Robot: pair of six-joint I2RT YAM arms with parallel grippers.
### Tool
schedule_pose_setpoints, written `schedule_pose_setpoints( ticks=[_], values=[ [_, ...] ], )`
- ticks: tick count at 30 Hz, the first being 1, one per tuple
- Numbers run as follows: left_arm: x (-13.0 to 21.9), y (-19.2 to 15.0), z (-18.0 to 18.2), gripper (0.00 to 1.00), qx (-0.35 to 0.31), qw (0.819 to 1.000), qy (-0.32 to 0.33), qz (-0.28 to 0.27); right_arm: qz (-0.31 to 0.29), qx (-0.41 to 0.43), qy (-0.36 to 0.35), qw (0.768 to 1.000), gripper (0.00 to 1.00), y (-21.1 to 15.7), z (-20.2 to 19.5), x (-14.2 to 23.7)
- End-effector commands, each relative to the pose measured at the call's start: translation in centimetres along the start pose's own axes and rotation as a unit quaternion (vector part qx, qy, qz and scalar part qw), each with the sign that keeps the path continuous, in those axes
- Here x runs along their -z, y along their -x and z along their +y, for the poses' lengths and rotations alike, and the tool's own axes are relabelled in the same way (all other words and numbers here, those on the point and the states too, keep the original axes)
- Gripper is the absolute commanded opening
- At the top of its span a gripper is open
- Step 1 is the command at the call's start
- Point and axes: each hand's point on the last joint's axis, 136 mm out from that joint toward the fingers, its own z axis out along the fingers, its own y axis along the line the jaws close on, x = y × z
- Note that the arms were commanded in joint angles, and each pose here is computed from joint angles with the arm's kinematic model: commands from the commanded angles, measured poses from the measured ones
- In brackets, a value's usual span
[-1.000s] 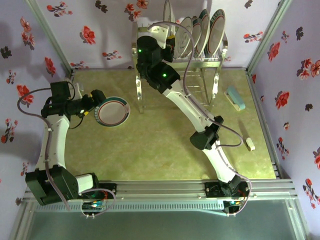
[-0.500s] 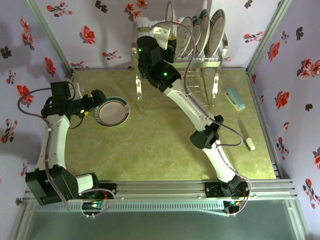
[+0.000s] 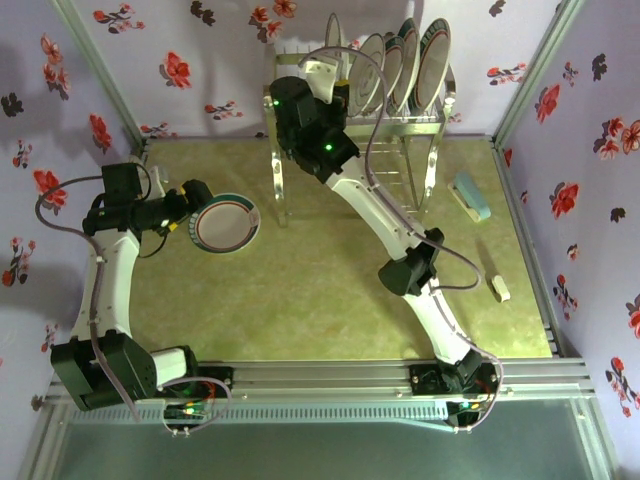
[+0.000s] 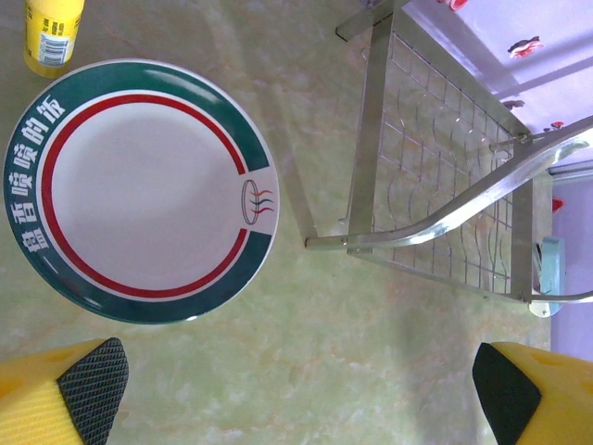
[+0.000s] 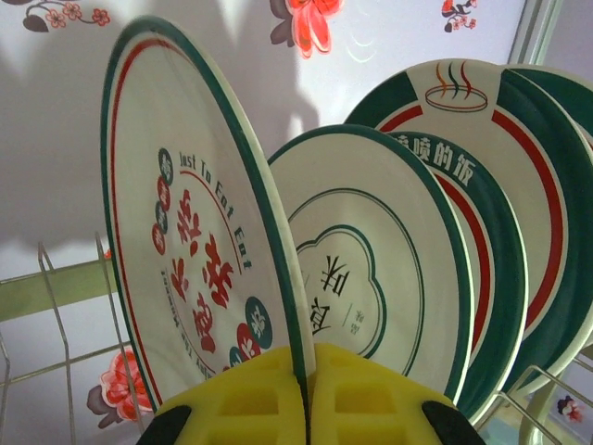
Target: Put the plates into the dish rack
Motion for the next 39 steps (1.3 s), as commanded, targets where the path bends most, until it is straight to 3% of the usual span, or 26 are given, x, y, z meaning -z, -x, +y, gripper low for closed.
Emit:
schedule_pose_setpoints(
  ticks=[1,13,22,39],
  values=[
    [-0.7,-0.5,-0.1,1.00,0.001,1.000,-0.010,0.012,-0.003,-0.034,-0.001,0.999,0.00,0.5,-0.2,-0.3],
    [-0.7,-0.4,-0.1,1.00,0.001,1.000,-0.009,0.013,-0.004,-0.031,-0.003,0.999,0.02,0.4,-0.1,-0.3],
    [-0.7,-0.3,-0.2,1.00,0.001,1.000,-0.009,0.013,-0.010,-0.040,0.013,0.999,0.15,1.4,0.2,0.6],
    [-0.4,-0.5,-0.3,1.00,0.001,1.000,-0.010,0.012,-0.016,-0.050,0.019,0.998,0.18,3.2,-0.6,1.9]
  ],
)
